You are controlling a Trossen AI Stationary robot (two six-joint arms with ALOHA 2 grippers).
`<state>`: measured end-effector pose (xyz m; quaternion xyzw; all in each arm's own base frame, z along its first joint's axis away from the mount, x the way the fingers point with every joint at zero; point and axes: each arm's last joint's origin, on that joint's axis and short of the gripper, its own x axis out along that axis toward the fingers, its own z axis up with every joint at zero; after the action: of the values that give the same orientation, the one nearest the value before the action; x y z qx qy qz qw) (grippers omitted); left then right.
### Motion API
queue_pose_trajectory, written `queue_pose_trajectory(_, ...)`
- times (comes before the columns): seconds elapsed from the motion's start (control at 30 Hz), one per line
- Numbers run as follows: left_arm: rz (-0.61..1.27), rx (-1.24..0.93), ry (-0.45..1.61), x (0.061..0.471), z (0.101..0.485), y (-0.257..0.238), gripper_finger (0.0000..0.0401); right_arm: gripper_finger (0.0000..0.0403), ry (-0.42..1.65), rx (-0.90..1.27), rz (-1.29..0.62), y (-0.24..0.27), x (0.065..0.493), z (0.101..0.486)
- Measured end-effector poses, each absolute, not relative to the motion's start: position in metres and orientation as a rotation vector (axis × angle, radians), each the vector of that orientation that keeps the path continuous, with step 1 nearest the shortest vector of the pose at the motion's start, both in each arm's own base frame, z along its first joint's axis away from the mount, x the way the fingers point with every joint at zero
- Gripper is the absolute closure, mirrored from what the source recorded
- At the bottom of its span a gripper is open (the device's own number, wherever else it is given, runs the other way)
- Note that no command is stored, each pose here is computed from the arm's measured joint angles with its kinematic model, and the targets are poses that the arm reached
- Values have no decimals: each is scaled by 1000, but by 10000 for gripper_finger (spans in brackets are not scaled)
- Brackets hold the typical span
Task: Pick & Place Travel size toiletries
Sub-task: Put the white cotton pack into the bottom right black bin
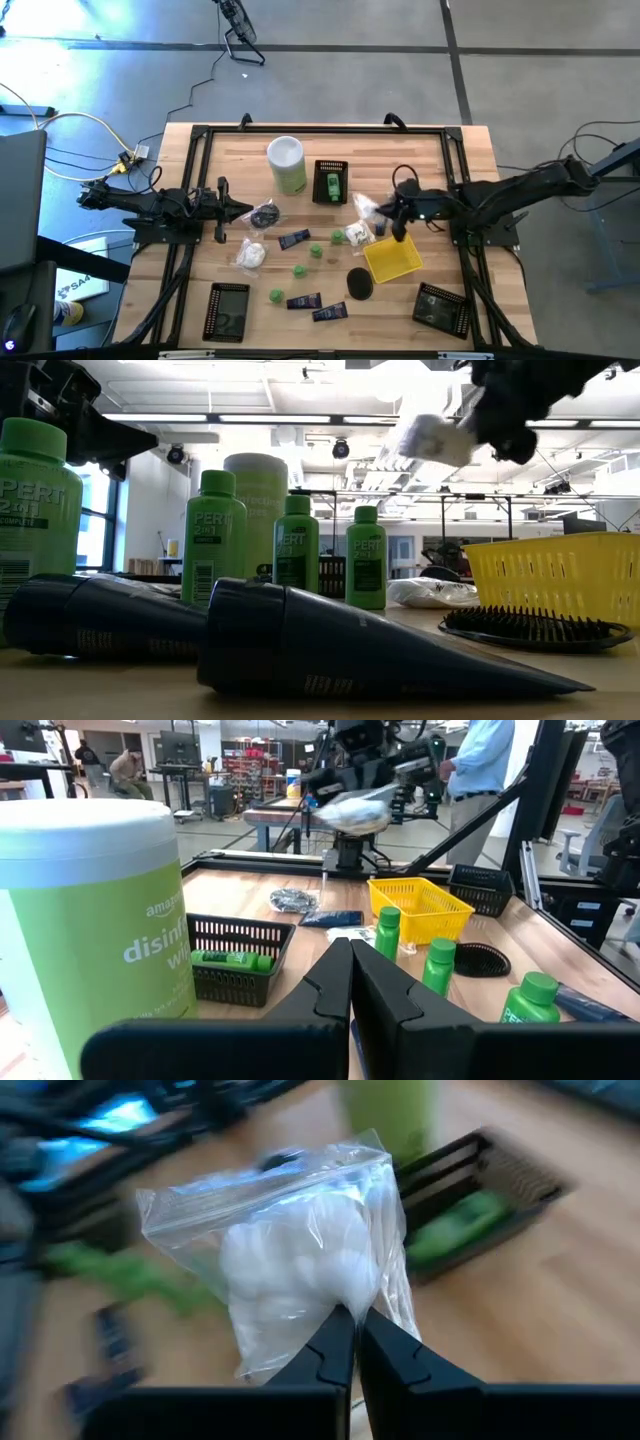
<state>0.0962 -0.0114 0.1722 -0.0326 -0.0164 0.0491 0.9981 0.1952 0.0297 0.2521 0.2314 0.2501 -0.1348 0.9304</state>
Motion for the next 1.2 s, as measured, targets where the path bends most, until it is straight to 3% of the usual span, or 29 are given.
queue_pose_trajectory(0.43,97,-65,-31,96,172,-11,398,399,833,904,-77,55,149,252)
queue_pose_trajectory(0.73,95,-55,-30,96,172,-12,398,399,1024,1077,21,81,136,251)
queue_pose_trajectory(1.2,96,-30,-27,96,172,-12,398,399,1289,1381,-89,110,114,248)
